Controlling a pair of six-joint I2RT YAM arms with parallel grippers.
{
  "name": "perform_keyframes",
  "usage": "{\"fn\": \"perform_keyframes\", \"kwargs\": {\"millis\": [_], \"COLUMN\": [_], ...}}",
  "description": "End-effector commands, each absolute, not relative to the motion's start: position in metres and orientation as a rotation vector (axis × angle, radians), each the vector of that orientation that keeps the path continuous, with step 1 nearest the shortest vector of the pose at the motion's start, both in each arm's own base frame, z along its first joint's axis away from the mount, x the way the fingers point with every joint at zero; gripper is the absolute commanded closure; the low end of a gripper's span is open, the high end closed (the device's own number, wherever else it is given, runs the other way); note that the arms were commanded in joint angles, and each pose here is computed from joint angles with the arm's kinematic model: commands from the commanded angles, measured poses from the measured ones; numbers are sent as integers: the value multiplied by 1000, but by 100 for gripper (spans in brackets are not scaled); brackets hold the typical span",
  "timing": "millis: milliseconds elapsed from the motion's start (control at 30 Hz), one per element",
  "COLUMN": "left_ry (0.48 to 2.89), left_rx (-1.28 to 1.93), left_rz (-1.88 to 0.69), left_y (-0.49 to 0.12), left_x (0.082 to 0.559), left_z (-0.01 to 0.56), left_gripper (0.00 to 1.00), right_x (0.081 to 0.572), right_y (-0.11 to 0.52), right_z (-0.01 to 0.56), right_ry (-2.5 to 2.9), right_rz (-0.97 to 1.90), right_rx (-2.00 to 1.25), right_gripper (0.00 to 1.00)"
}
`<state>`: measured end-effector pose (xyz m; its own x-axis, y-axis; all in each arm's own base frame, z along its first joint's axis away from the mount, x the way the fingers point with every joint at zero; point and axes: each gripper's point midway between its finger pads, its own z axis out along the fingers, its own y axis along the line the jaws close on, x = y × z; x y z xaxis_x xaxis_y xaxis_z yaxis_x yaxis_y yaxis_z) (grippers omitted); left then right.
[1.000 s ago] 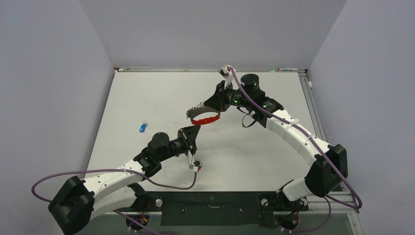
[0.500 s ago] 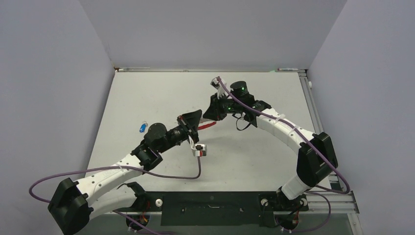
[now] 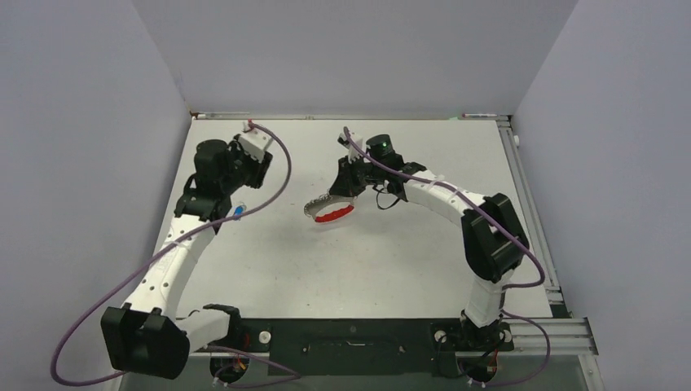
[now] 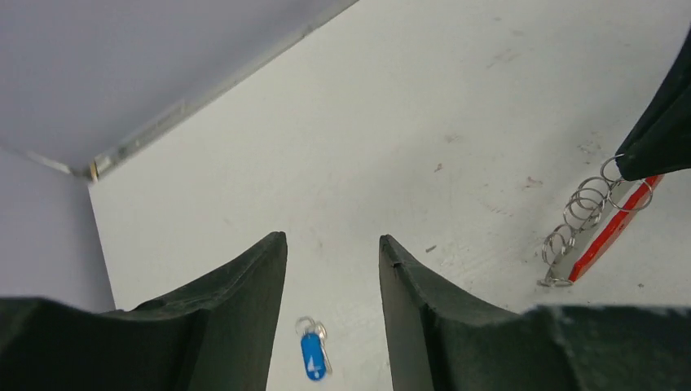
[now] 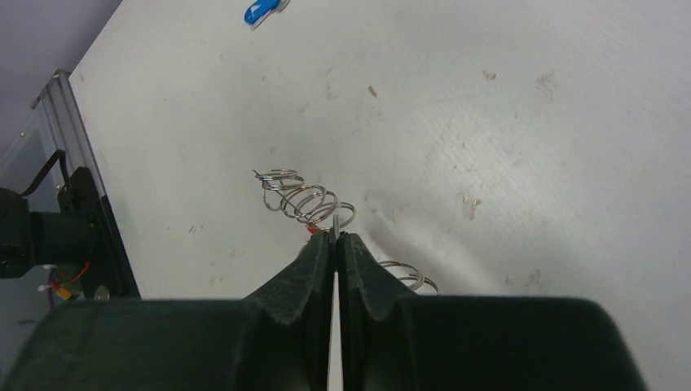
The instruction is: Remove the keys from the keyring
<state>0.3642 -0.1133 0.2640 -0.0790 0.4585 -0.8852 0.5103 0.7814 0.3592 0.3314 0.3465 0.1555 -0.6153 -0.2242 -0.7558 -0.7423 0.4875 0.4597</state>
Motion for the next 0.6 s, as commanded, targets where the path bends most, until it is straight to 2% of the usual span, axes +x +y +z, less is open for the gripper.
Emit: {"fn": "perform_keyframes", "kwargs": {"millis": [0, 167, 333, 433, 567], "left_ry": [1987, 2112, 2142, 2150, 2156], "left_rx": [335, 48, -44, -49, -33], "left_rz": [-246, -235, -239, -219, -206], "left_y": [-69, -3, 25, 31, 35], "left_x": [369, 377, 366, 360, 356], "left_z": [251, 234, 223, 219, 219], "left_gripper": [57, 57, 56, 56, 55], "right_x": [386, 431, 465, 458, 417], "right_y": [376, 403, 421, 433, 439], "right_z": [181, 173, 179, 152, 91], "right_ry": [1938, 1882, 1801, 1847, 1928], "right_rz": [1036, 1033, 1009, 1035, 1026], "right_rx": [-813, -753, -715, -743, -825], "right_gripper": [95, 95, 95, 95, 95]}}
